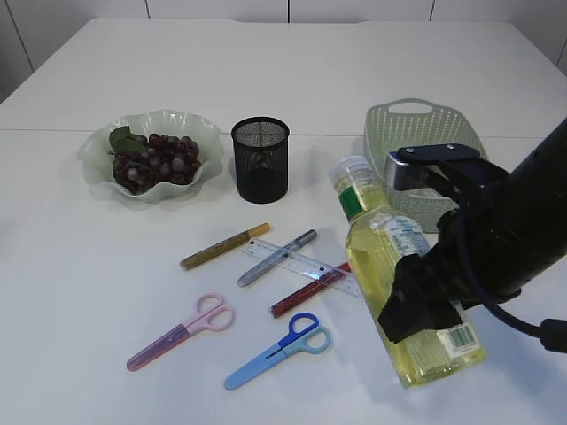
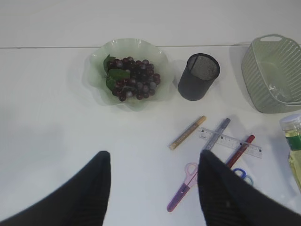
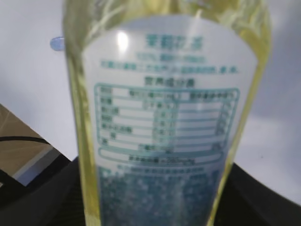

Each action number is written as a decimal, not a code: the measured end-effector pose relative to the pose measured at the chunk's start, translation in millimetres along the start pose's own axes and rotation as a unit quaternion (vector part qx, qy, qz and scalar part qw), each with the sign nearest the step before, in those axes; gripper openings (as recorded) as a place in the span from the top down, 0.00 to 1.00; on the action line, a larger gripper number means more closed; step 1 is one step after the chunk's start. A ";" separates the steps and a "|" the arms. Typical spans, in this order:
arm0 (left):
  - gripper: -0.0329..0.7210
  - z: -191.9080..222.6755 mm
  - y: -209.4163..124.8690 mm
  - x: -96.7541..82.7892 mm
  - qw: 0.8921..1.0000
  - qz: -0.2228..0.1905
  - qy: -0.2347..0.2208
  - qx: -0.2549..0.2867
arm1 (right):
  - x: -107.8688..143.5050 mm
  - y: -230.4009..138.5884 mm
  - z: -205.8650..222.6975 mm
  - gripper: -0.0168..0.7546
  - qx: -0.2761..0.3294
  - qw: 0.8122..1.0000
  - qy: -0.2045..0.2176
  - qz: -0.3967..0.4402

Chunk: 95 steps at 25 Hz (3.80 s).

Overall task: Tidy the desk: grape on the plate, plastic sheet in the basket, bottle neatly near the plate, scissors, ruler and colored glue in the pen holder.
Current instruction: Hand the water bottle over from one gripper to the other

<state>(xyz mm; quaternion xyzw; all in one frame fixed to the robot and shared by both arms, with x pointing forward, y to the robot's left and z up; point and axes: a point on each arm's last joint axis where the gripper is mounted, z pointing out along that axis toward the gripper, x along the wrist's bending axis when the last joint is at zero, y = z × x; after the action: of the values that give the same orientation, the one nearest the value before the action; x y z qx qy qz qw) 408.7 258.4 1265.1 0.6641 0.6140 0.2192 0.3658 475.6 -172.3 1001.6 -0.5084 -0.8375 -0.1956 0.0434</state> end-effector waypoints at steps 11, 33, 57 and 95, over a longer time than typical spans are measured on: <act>0.41 0.0 0.0 -0.3 1.000 -0.001 -0.002 0.000 | 27.8 16.1 -6.4 0.31 -0.112 0.971 0.141 -0.159; 0.49 81.9 -65.2 5.3 0.995 0.089 -0.053 -0.008 | 66.9 26.4 -37.1 0.31 -0.283 0.849 0.345 -0.284; 0.49 216.1 -94.5 56.1 0.923 0.004 -0.380 -0.055 | 68.1 30.1 -40.7 0.31 -0.314 0.836 0.346 -0.288; 0.57 117.7 -95.8 -31.9 0.854 0.066 -0.506 -0.104 | 68.9 33.8 -44.4 0.31 -0.344 0.823 0.346 -0.290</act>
<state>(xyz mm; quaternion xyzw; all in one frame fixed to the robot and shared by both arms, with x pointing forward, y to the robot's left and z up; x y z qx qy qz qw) 428.3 199.7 1122.9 0.6806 0.2728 -0.0607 0.6772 466.4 -117.5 1070.8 -0.1226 -0.7542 -0.6382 0.0939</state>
